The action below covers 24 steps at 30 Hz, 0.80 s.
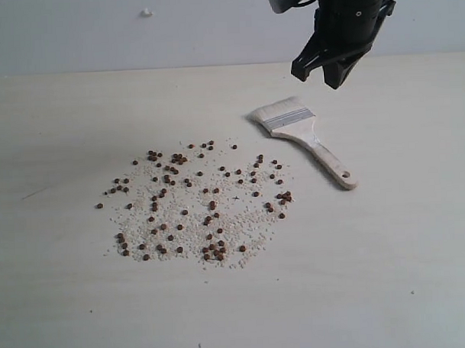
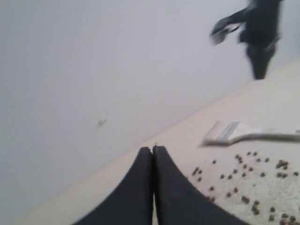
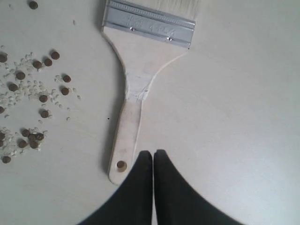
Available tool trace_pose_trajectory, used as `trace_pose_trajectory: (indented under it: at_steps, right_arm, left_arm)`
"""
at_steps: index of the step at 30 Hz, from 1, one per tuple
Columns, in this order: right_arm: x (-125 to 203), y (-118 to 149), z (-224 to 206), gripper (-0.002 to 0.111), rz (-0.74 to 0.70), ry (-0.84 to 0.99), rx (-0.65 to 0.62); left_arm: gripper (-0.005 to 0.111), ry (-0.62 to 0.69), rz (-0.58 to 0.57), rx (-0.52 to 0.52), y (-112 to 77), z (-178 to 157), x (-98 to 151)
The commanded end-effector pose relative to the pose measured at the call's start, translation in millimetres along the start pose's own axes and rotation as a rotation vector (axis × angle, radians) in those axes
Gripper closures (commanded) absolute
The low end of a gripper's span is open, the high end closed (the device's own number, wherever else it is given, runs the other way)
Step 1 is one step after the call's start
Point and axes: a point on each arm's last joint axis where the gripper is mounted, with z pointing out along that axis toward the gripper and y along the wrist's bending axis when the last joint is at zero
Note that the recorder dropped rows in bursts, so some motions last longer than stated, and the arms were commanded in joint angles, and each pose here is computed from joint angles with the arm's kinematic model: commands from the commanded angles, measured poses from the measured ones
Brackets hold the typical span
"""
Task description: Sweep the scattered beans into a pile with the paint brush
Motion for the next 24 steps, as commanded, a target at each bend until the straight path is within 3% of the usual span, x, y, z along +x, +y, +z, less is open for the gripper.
trace_pose_trajectory:
  at_steps: [1, 9, 11, 13, 14, 16, 24]
  right_arm:
    - [-0.4, -1.0, -8.9, 0.108, -0.004, -0.019, 0.012]
    - [-0.5, -0.9, -8.9, 0.108, 0.022, -0.020, 0.010]
    - [-0.3, -0.6, -8.4, 0.101, 0.025, -0.018, 0.007]
    - [-0.8, 1.5, -8.4, 0.088, 0.031, -0.025, -0.016]
    - [-0.6, 5.2, -5.4, 0.074, 0.039, -0.023, -0.052]
    - [4.0, 10.6, 3.4, 0.057, 0.043, 0.004, -0.093]
    - [15.4, 21.6, 68.9, 0.053, 0.056, -0.037, -0.088]
  left_arm:
    - [0.107, -0.128, 0.114, 0.083, -3.4, -2.3, -31.1]
    - [0.107, -0.060, 0.094, 0.117, -10.2, -1.3, -7.9]
    - [0.107, -0.036, 0.071, 0.122, -12.3, -1.2, 0.7]
    - [0.107, -0.016, -0.036, 0.129, -14.1, -1.3, 6.6]
    - [0.107, -0.013, -0.101, 0.127, -13.9, -1.3, 6.5]
    - [0.107, -0.019, -0.171, 0.124, -13.4, -1.3, 5.5]
    - [0.107, -0.018, -0.189, 0.124, -13.4, -1.3, 5.5]
